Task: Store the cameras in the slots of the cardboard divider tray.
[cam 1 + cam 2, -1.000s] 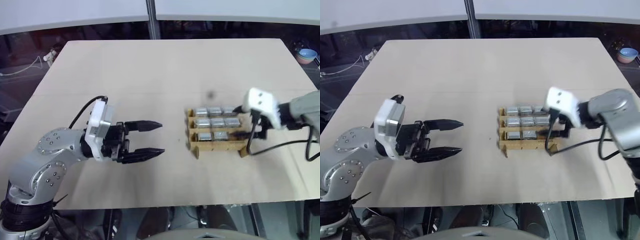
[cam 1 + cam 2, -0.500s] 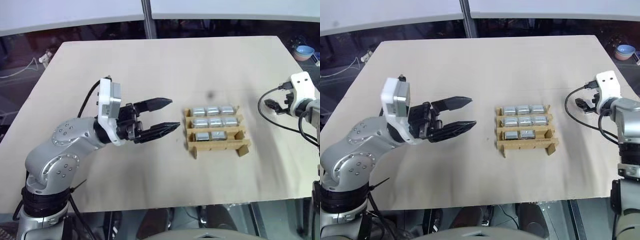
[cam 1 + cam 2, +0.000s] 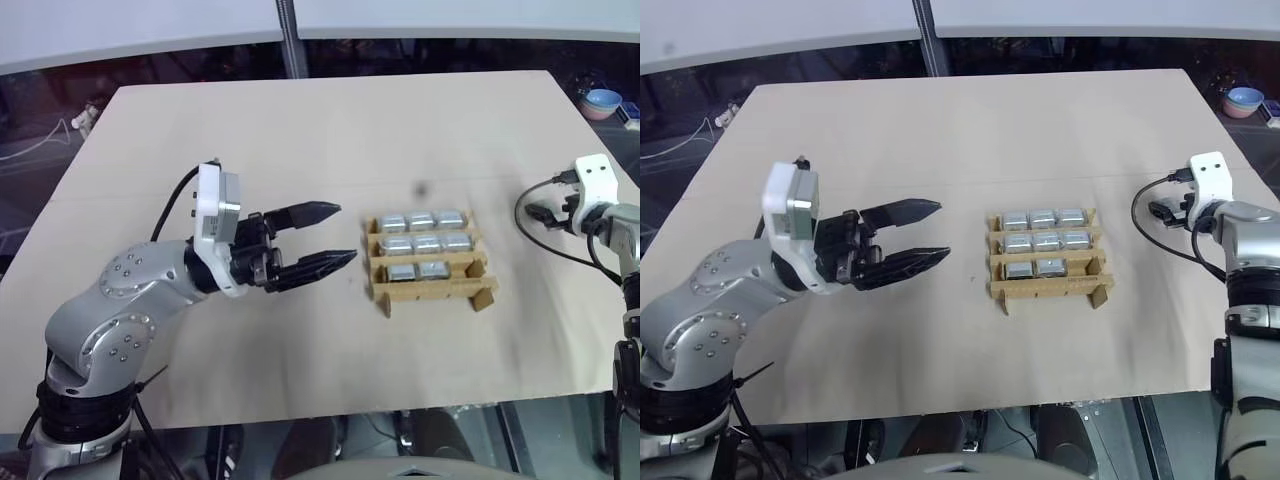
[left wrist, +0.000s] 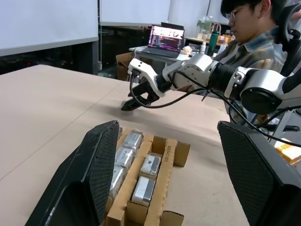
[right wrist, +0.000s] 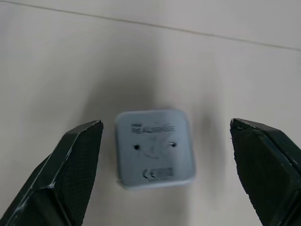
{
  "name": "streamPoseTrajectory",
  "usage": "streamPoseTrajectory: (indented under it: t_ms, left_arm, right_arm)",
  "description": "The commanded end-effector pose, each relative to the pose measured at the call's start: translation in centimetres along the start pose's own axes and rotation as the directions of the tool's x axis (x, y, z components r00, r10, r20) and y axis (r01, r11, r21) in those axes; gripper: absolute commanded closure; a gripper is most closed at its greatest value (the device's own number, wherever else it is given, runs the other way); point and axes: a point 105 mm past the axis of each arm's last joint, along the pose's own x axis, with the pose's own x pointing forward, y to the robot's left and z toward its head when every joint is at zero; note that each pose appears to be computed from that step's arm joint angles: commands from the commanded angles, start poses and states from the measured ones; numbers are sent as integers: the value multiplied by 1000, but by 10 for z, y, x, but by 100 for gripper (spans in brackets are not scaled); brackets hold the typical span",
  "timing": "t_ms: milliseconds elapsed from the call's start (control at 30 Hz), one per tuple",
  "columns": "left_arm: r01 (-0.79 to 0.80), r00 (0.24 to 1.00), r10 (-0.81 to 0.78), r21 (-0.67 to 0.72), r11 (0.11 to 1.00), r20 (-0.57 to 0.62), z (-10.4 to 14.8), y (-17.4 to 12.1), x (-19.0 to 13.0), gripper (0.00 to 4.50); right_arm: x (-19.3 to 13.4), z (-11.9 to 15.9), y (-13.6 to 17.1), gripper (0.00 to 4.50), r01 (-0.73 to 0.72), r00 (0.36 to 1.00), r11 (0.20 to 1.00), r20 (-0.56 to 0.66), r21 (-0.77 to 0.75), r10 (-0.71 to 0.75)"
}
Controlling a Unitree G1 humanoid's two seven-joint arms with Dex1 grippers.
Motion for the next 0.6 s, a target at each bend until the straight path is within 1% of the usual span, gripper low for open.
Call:
streamPoseTrajectory:
  t_ms: [33,267,533,600]
  left_arm:
    - [14,1000,-15,36,999,8,9,-7,-2,102]
    - [2,1000,-3,41,999,1,9,-6,-5,102]
    - [5,1000,-5,39,999,-4,9,-7,-6,102]
    - [6,1000,-6,39,999,-4,9,-7,-7,102]
  right_arm:
    - [0,12,-3,19,-1,999,1000,39,-14,1]
    - [2,3,-5,19,4,1000,1000,2,-15,-4]
    - [-1,-1,-5,19,4,1000,1000,-7,0,-4]
    - [-1,-2,-5,71,6,1000,1000,-9,3,-6]
